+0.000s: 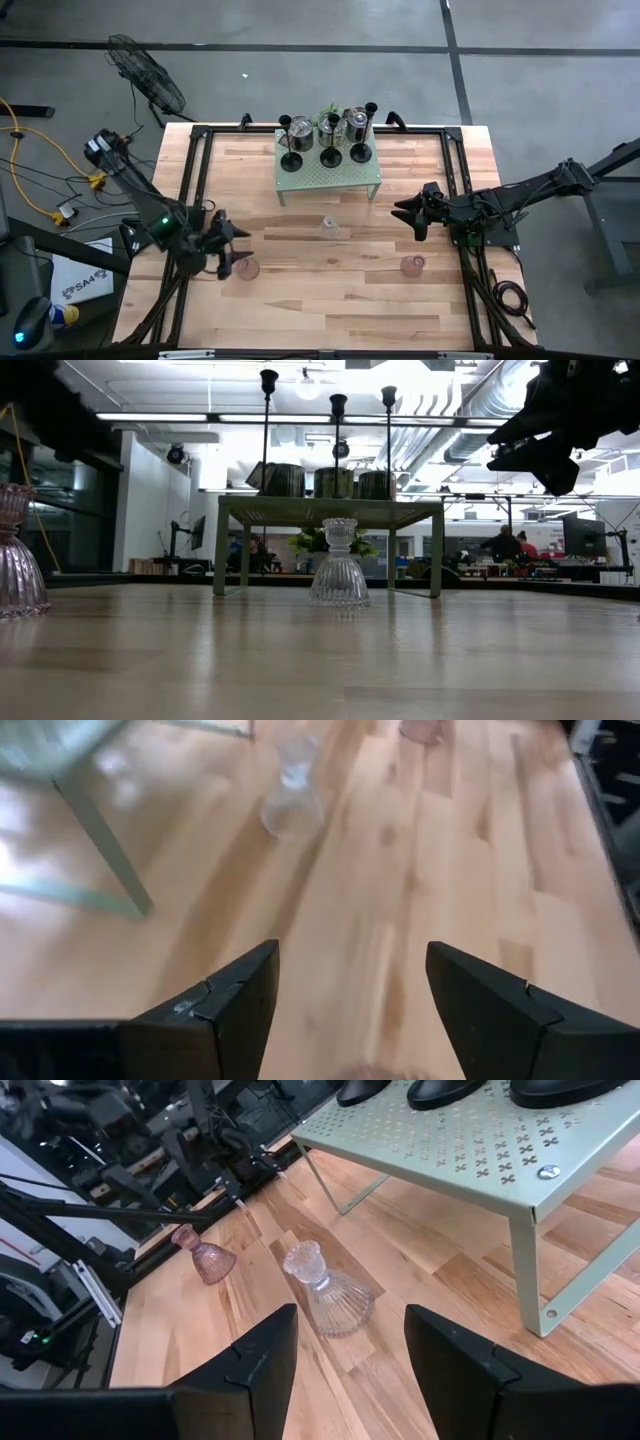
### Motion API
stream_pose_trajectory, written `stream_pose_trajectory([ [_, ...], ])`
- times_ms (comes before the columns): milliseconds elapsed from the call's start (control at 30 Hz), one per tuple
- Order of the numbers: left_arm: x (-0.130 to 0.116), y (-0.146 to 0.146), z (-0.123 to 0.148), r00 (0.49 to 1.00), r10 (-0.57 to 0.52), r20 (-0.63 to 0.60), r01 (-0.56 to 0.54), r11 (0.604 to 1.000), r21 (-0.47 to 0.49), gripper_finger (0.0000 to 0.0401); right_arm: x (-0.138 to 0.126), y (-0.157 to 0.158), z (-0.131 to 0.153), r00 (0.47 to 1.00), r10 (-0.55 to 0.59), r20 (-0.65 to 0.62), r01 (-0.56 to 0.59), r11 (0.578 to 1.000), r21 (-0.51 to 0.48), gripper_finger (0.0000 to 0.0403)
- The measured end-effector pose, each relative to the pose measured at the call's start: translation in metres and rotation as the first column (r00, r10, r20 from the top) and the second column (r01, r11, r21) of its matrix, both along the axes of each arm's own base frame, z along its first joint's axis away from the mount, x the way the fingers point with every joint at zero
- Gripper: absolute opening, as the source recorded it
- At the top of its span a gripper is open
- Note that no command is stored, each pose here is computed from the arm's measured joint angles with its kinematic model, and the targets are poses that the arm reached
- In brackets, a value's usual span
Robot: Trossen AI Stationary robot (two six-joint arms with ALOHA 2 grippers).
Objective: Pick & Place candle stick holders
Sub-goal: Put the left pink candle holder on the shelf
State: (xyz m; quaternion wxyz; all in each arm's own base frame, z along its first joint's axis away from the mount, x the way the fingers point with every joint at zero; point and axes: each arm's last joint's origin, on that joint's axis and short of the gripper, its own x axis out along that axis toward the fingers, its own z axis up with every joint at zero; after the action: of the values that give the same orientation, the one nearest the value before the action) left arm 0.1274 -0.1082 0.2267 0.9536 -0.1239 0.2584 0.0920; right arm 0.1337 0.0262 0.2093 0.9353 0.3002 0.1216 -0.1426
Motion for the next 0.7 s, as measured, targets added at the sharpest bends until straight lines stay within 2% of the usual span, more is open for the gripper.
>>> stream_pose_trajectory([
  [467,-0.047,-0.018,-0.049,0.987,-0.137,-0.082,0.123,0.981,-0.148,0.0246,0.000,0.000,0.000,1.000,0.000,0.000,0.000,1.000,0.000,0.0178],
  [700,-0.055,-0.014,-0.066,0.982,-0.158,-0.104,0.146,0.983,-0.114,0.0246,0.000,0.000,0.000,1.000,0.000,0.000,0.000,1.000,0.000,0.0178],
])
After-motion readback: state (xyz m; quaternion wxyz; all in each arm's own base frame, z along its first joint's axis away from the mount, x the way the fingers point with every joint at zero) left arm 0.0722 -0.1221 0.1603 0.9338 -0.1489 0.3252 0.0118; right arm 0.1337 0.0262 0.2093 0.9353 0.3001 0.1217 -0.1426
